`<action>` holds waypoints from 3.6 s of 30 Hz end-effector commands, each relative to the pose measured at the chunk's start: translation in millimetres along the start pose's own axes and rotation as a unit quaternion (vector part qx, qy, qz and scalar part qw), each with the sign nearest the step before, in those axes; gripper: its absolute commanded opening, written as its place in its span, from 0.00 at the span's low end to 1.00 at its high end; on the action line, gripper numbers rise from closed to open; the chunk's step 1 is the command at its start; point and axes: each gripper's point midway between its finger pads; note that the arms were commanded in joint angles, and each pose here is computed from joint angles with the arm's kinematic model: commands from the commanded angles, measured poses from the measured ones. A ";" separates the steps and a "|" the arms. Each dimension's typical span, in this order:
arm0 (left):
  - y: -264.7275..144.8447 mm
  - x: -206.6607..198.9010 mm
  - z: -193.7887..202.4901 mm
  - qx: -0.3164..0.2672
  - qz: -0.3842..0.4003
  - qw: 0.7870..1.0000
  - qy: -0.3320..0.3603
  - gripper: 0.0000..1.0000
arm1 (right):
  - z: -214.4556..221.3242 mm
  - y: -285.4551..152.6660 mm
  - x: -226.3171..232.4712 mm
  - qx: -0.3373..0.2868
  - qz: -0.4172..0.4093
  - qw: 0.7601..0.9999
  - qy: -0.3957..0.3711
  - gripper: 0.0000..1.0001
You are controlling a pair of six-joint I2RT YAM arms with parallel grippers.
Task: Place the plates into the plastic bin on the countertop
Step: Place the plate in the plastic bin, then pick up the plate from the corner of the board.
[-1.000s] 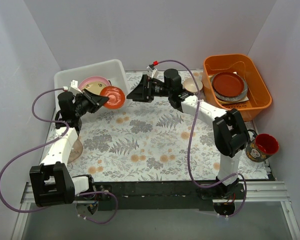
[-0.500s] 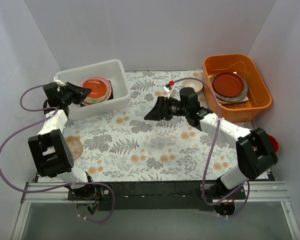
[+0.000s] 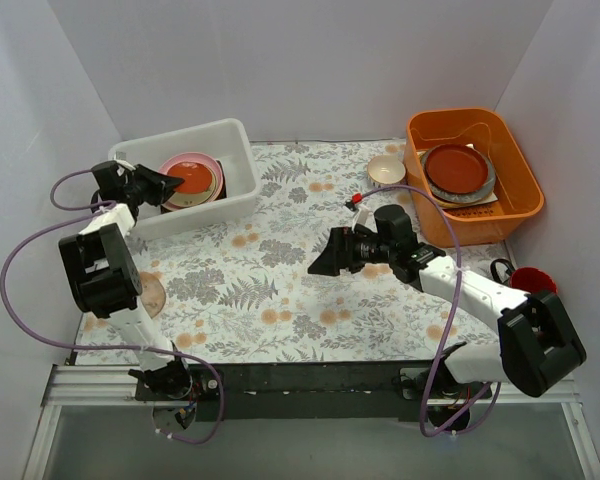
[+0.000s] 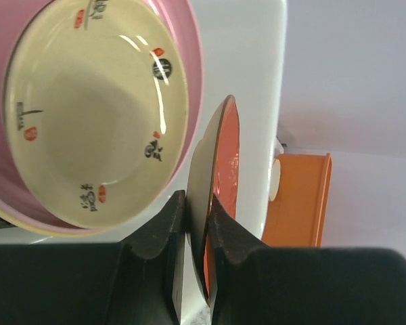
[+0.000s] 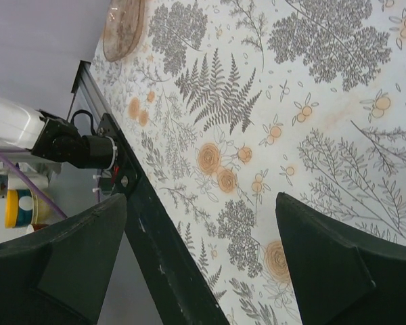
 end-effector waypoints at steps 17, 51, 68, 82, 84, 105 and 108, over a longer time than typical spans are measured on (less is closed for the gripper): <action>39.9 20.7 -37.9 -0.014 -0.026 1.000 0.008 0.15 | 26.4 -7.0 -8.0 0.041 0.007 0.999 -0.022 0.98; 2.4 -19.4 -96.2 -0.101 -0.152 0.980 0.083 0.84 | 31.3 -7.9 -8.8 0.067 0.007 0.998 -0.014 0.98; -92.5 -125.8 -57.2 -0.133 -0.058 0.979 0.142 0.98 | 43.1 -18.6 32.4 0.041 -0.199 0.962 0.182 0.98; -158.5 -95.9 33.0 -0.153 -0.024 0.981 0.113 0.98 | -14.9 -45.6 -14.7 -0.010 0.105 0.994 -0.029 0.98; -159.0 -95.3 44.7 -0.140 -0.001 0.984 0.110 0.98 | -16.5 -48.1 -13.1 -0.020 0.104 0.994 -0.035 0.98; -199.4 -16.3 56.9 -0.204 -0.175 0.961 0.063 0.98 | -9.0 -66.0 -36.3 -0.028 0.110 0.993 -0.006 0.98; -202.9 15.9 66.7 -0.204 -0.229 0.951 0.041 0.98 | -9.3 -63.4 -37.1 -0.024 0.108 0.994 -0.005 0.98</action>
Point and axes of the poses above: each gripper's point midway between its finger pads, its own y axis out along the fingers, its own x axis along the line the jaws close on, z = x × y, and after that the axes turned 4 degrees about -y, right-handed
